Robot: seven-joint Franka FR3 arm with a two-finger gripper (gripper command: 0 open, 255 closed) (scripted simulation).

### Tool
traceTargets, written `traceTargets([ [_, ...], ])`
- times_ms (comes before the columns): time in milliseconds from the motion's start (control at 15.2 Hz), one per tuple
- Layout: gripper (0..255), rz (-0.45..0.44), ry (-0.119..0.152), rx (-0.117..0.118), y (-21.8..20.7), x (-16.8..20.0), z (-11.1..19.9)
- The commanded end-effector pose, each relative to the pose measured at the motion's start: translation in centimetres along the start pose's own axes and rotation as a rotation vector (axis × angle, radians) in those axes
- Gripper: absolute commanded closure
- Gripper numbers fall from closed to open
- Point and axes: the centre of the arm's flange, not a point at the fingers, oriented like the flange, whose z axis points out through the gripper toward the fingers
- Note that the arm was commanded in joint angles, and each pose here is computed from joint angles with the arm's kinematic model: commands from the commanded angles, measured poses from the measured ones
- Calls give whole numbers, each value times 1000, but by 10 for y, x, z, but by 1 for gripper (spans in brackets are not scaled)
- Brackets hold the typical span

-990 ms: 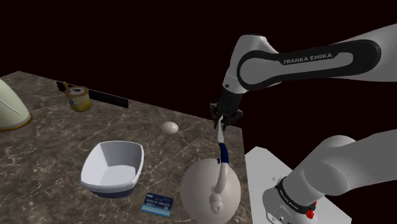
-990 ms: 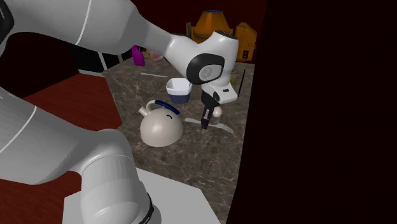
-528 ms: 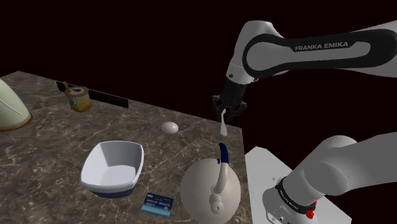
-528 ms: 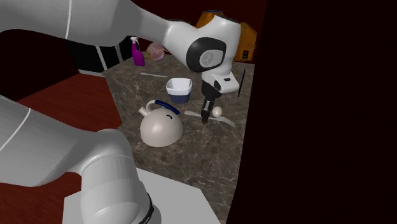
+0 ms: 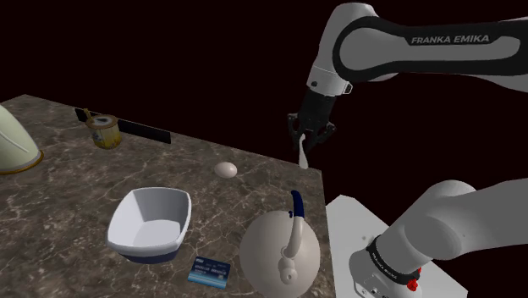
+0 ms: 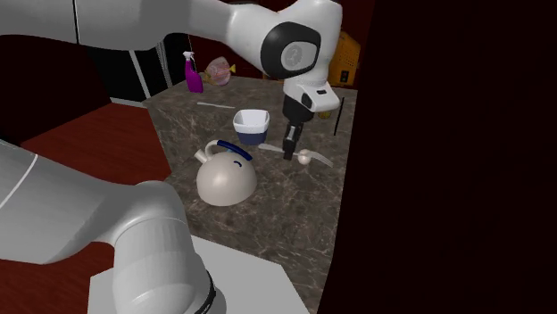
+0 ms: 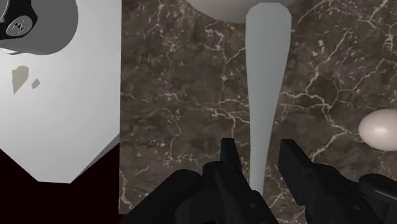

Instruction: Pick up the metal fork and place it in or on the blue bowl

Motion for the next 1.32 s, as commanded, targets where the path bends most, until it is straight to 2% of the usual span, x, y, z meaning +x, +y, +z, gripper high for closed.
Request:
traceTargets([
  [0,255,0,0,0,-1,-2,-10],
  [66,255,0,0,0,-1,-3,-13],
  [1254,255,0,0,0,-185,-149,19],
])
